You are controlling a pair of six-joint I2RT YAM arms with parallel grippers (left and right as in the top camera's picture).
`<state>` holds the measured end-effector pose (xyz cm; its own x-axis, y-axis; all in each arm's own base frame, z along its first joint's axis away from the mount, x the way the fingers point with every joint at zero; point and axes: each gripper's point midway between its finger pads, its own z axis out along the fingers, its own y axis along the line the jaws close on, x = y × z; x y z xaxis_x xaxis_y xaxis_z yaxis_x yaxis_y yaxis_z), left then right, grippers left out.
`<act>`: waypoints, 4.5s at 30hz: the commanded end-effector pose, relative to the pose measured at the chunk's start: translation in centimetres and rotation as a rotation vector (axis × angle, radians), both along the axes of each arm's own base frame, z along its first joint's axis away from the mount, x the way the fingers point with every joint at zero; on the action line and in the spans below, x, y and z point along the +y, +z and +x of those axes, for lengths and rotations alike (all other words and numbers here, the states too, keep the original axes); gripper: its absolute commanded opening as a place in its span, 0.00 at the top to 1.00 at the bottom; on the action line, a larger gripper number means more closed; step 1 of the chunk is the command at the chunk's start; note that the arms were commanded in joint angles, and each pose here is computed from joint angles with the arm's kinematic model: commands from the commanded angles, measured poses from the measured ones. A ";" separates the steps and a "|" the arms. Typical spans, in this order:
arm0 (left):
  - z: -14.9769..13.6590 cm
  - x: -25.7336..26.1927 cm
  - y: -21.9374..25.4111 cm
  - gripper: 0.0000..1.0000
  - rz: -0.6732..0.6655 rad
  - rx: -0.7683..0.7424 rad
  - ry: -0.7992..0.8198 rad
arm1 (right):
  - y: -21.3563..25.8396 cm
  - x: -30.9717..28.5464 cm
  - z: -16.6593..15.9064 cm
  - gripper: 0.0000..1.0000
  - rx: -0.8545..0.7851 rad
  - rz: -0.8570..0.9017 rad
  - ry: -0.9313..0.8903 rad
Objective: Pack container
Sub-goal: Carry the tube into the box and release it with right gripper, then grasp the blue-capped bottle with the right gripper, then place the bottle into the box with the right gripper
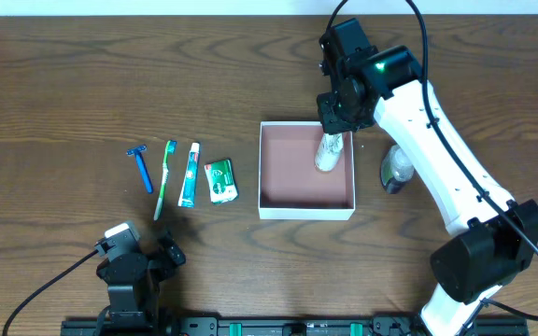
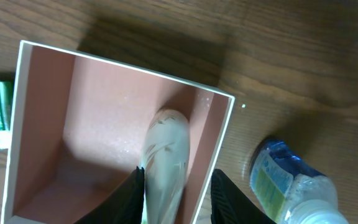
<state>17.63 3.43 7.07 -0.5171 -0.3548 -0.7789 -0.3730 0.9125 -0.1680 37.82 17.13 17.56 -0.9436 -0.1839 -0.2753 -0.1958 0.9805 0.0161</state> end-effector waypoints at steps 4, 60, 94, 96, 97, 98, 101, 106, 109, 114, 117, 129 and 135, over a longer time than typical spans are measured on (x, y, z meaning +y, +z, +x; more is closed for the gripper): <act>-0.2 0.0 -0.9 0.02 -0.002 0.022 0.000 | 3.3 -1.2 0.4 0.58 -0.092 0.017 -0.033; -0.2 0.0 -0.9 0.02 -0.003 0.022 0.000 | -7.0 -13.4 -3.9 0.64 0.114 0.014 -0.245; -0.2 0.0 -0.9 0.02 -0.002 0.022 0.000 | 8.6 -1.8 -10.8 0.69 -0.132 0.352 -0.052; -0.2 0.0 -0.9 0.02 -0.002 0.022 0.000 | 7.9 -1.3 -10.0 0.68 -0.121 0.349 -0.054; -0.2 0.0 -0.9 0.02 -0.002 0.022 0.000 | 7.4 -1.2 -9.6 0.68 -0.108 0.345 -0.062; -0.2 0.0 -0.9 0.02 -0.002 0.022 0.000 | 6.9 -1.0 -9.3 0.68 -0.094 0.338 -0.064; -0.2 0.0 -0.9 0.02 -0.002 0.022 0.000 | 5.6 -0.7 -8.3 0.70 -0.074 0.319 -0.069; -0.2 0.0 -0.9 0.02 -0.002 0.022 0.000 | 4.4 -0.5 -6.9 0.71 -0.073 0.296 -0.076; -0.2 0.0 -0.9 0.02 -0.002 0.022 0.000 | 3.9 -1.0 -6.3 0.69 -0.084 0.257 -0.092; -0.2 0.0 -0.9 0.02 -0.002 0.022 0.000 | 2.8 -0.8 -6.1 0.68 -0.073 0.233 -0.077; -0.2 0.0 -0.9 0.02 -0.002 0.022 0.000 | 1.8 0.1 -6.2 0.67 -0.061 0.229 -0.056; -0.2 -0.1 -0.9 0.02 -0.003 0.022 -0.001 | 0.6 1.5 -7.4 0.55 -0.041 0.219 -0.027; -0.2 0.0 -0.9 0.02 -0.002 0.022 0.000 | 2.6 0.7 -7.1 0.50 -0.122 0.214 0.002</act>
